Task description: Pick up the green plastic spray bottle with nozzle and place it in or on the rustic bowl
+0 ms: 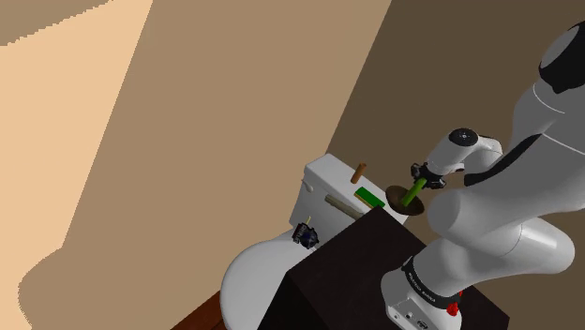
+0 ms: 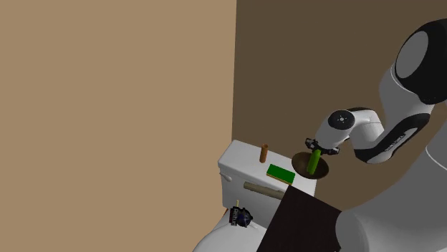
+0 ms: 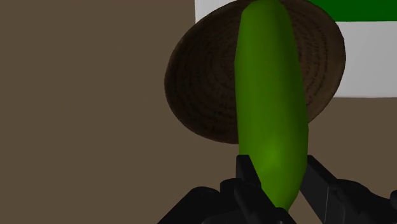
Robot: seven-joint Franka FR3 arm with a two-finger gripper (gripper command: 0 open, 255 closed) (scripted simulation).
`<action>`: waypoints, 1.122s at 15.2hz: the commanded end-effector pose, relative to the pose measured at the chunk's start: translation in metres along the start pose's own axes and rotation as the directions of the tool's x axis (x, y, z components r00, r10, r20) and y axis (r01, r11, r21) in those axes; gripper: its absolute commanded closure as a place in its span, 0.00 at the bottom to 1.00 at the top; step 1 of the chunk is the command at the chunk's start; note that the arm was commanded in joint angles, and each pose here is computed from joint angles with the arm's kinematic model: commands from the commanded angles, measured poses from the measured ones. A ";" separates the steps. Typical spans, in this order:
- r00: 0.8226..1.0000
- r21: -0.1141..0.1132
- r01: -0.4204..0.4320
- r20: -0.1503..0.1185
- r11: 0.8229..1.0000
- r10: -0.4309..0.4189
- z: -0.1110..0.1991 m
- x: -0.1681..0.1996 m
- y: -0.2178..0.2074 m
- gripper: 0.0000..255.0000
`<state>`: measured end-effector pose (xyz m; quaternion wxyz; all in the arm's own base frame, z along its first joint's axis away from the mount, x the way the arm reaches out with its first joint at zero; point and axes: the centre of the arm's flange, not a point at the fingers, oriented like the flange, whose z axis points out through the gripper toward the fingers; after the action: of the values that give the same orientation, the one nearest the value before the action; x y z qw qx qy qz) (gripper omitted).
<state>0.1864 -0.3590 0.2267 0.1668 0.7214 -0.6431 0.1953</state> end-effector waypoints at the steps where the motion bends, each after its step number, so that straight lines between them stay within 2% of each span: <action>1: 1.000 0.000 0.000 0.000 1.000 0.000 0.001 0.000 0.000 1.00; 5: 1.000 0.000 0.000 0.000 1.000 0.000 0.001 0.000 0.000 1.00; 6: 1.000 0.000 0.000 0.000 1.000 0.000 0.001 0.000 0.000 0.00; 11: 1.000 0.000 0.000 0.000 1.000 0.000 0.001 0.000 0.000 0.00; 15: 1.000 0.000 0.000 0.000 1.000 0.000 -0.049 0.000 0.000 0.00; 17: 1.000 0.000 0.000 0.000 1.000 0.000 -0.049 0.000 0.000 0.00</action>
<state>0.1834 -0.3361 0.2660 0.1673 0.7208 -0.6434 0.1961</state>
